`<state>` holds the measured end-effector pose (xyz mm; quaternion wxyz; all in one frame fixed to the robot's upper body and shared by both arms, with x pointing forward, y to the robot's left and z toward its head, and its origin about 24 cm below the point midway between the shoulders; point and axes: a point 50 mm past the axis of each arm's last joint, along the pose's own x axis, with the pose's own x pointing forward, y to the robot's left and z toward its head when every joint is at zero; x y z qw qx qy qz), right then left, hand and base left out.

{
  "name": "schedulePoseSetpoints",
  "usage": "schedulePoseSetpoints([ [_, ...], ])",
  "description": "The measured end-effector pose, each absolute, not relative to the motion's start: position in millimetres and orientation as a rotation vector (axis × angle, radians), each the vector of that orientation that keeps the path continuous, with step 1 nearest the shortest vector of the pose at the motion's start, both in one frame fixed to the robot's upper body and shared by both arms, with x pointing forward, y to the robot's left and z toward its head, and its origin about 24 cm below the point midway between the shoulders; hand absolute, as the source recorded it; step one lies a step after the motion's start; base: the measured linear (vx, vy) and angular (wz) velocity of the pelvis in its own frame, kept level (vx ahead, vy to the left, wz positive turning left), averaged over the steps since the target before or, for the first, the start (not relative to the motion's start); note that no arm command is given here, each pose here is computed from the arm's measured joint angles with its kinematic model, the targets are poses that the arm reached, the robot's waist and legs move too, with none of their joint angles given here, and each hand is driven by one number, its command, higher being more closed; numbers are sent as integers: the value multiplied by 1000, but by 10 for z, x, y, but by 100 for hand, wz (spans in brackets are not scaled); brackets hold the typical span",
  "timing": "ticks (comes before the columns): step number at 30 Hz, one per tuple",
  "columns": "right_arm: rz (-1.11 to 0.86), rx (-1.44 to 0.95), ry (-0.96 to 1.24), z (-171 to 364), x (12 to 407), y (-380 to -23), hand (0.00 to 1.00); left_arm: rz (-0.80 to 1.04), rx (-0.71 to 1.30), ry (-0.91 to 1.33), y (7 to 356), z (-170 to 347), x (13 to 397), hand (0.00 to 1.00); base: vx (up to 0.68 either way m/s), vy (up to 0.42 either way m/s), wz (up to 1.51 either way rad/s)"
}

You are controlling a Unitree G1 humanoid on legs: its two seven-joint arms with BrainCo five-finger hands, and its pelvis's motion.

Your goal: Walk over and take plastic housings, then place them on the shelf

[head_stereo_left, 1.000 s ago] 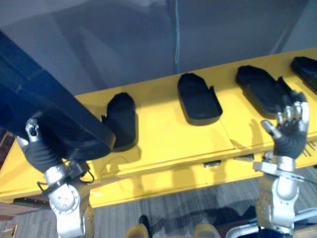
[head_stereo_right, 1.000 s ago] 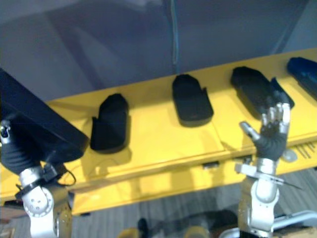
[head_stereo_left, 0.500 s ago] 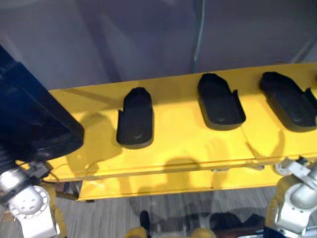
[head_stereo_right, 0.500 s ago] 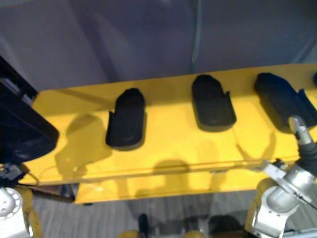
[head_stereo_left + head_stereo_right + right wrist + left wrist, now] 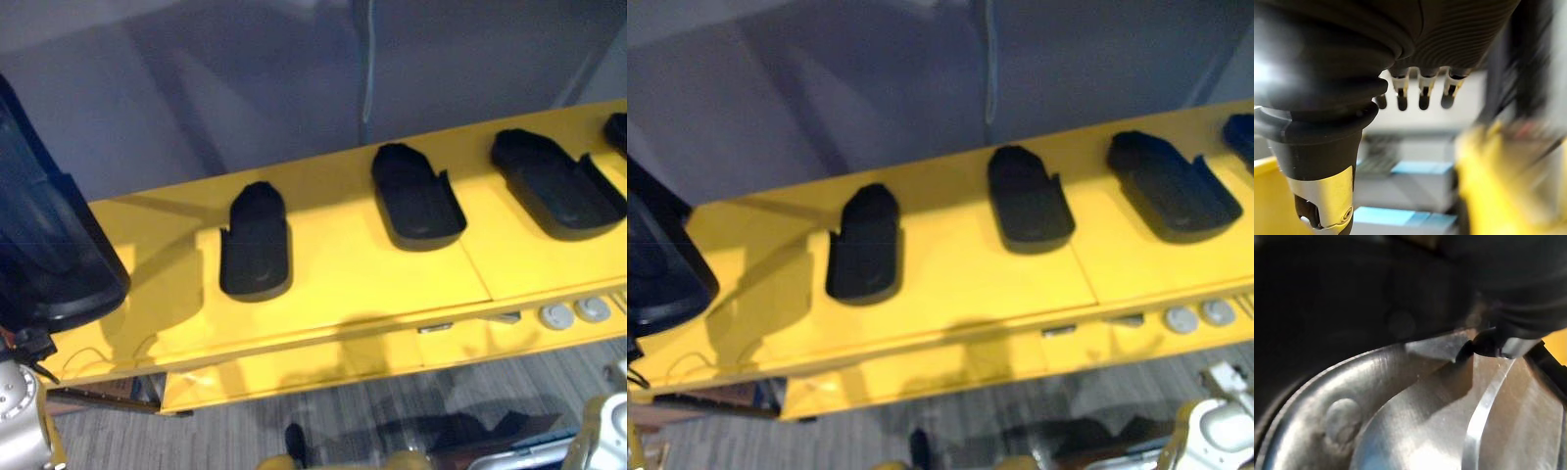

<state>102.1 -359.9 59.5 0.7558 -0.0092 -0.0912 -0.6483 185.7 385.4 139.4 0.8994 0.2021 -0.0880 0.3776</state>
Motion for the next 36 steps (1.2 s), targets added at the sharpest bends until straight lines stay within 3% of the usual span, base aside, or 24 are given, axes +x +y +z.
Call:
schedulePoseSetpoints([
  [2, -1395, 69, 13, 186, 840, -3595, 0, 732, 385, -107, 3892, 1336, 2009, 100, -37, 4, -14],
  [6, -1243, 132, 213, -240, 713, -3401, 0, 626, 368, -31, 3859, 1302, 2235, 100, -46, 3, -12],
  [15, -824, 175, 441, -703, 876, -2985, 0, 443, 486, 154, 3779, 1262, 2659, 100, -9, -1, 2],
  [28, -868, 117, 614, -951, 661, -2935, 0, 552, 838, 283, 4318, 1975, 2650, 100, 19, 7, 4],
  [36, -903, 103, 661, -1006, 596, -2995, 0, 554, 876, 433, 4468, 1791, 2554, 100, -65, -5, 6],
])
